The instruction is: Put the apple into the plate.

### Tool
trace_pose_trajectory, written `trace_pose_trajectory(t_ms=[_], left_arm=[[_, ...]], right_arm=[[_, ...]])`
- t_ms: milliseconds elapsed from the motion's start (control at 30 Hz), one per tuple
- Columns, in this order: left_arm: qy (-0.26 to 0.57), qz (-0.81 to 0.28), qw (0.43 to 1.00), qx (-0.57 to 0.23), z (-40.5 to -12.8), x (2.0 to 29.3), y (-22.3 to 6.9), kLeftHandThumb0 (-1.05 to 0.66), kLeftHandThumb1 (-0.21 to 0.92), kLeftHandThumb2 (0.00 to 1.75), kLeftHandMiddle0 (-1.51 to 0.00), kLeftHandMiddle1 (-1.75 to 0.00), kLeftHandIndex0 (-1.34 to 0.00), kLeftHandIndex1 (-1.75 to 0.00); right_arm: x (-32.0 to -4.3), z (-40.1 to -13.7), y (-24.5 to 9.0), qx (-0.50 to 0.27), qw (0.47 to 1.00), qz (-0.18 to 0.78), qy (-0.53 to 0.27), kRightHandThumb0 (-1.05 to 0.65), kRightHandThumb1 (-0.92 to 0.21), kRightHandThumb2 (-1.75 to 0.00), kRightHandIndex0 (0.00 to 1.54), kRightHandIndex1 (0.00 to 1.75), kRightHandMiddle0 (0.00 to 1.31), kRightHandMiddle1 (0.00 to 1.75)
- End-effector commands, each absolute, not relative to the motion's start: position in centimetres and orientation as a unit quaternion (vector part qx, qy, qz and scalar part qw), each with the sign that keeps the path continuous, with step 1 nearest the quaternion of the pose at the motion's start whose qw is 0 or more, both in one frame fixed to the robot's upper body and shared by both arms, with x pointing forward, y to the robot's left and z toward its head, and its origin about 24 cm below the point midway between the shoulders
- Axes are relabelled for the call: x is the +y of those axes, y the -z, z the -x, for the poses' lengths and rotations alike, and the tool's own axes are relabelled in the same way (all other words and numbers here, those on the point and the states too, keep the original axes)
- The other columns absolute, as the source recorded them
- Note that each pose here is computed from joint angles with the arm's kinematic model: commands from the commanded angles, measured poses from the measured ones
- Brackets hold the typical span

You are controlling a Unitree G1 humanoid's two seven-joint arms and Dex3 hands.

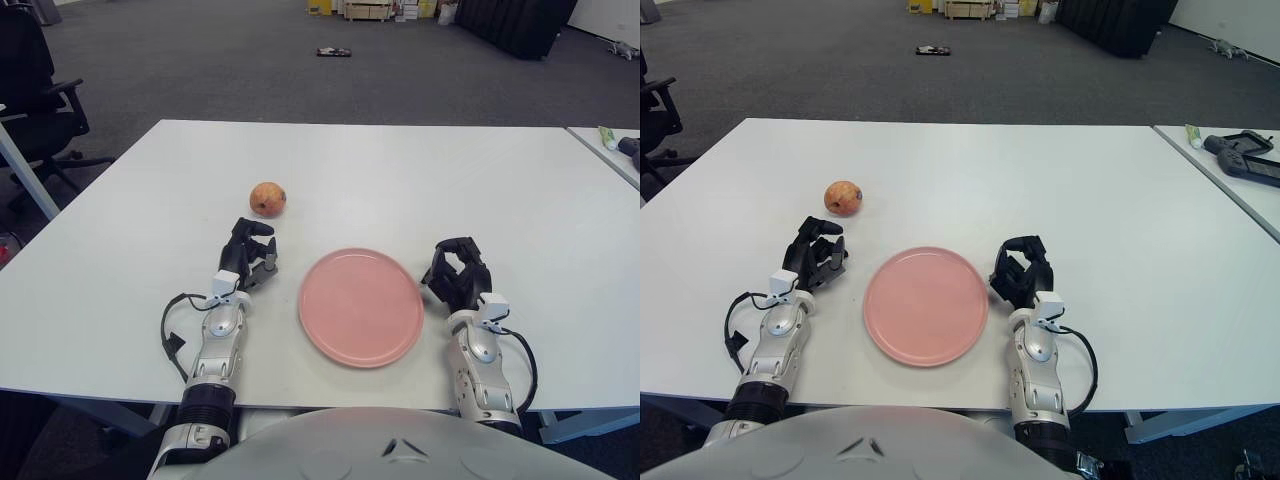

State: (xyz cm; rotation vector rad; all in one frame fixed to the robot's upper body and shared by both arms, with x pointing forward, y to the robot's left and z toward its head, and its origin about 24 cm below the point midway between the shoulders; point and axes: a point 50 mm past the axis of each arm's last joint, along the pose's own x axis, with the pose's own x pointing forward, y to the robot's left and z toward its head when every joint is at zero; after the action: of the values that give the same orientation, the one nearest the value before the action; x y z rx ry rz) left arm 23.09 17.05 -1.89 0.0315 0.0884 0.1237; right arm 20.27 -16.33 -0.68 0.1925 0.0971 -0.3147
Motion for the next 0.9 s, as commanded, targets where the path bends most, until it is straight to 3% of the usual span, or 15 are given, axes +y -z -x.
trace_pose_trajectory(t_ms=[0, 867], left_arm=[[-0.064, -0.020, 0.995, 0.071, -22.84, 17.33, 2.65, -0.38, 0.68, 0.86, -0.49, -1.75, -0.34, -1.75], [-0.063, -0.027, 0.996, 0.050, -23.50, 17.46, 1.85, -0.38, 0.68, 0.86, -0.55, -1.75, -0.34, -1.75]], right_arm=[[-15.79, -19.94, 1.52, 0.075, 0.977, -0.112, 0.163, -0.40, -0.62, -0.94, 0.91, 1.75, 0.38, 1.75], [-15.79, -19.99, 1.55, 0.077, 0.976, -0.110, 0.170, -0.40, -0.60, -0.96, 0.93, 1.75, 0.39, 1.75]])
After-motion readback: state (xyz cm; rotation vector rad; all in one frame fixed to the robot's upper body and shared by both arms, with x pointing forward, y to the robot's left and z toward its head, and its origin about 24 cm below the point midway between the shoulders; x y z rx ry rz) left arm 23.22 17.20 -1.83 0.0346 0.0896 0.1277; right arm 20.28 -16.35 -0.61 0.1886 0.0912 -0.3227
